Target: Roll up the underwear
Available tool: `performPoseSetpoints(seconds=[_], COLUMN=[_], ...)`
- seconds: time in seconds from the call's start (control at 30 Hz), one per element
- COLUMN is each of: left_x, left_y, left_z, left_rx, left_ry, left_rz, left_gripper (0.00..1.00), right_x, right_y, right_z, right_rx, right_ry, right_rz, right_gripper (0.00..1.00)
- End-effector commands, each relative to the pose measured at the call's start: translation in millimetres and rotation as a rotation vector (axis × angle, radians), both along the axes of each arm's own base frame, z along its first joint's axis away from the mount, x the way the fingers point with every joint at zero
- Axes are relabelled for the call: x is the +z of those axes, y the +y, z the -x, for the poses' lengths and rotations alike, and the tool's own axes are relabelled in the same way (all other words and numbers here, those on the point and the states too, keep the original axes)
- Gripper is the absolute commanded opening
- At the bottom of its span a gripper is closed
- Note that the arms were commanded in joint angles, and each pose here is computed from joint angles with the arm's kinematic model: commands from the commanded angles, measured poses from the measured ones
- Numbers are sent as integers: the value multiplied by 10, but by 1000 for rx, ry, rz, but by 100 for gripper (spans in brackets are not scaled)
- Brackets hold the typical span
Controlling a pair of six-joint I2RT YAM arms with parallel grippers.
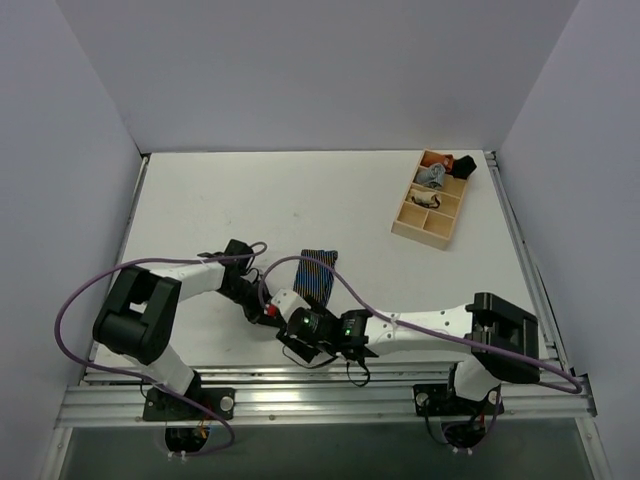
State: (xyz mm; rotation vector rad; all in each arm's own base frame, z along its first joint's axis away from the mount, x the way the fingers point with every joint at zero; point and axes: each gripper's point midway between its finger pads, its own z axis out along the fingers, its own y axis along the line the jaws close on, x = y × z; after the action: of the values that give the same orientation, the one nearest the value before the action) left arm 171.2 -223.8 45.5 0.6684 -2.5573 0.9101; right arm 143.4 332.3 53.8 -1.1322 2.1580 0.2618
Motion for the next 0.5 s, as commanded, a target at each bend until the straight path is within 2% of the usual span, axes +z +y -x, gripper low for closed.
performPoseSetpoints(seconds=[0.0,0.2,0.47], left_x=[54,75,72], left_y=[23,24,104], left_z=[57,40,106], left_rx=[-10,0,-3], left_ry=[28,51,82], left_rz=[32,46,29], left_gripper=[2,2,2], right_x=[139,-38,-146], right_y=[232,381,327], right_z=[-41,54,-105], right_rx=[75,144,72], right_ry=[-133,-183,-265], right_rz=[19,93,152], right_gripper=[61,61,57])
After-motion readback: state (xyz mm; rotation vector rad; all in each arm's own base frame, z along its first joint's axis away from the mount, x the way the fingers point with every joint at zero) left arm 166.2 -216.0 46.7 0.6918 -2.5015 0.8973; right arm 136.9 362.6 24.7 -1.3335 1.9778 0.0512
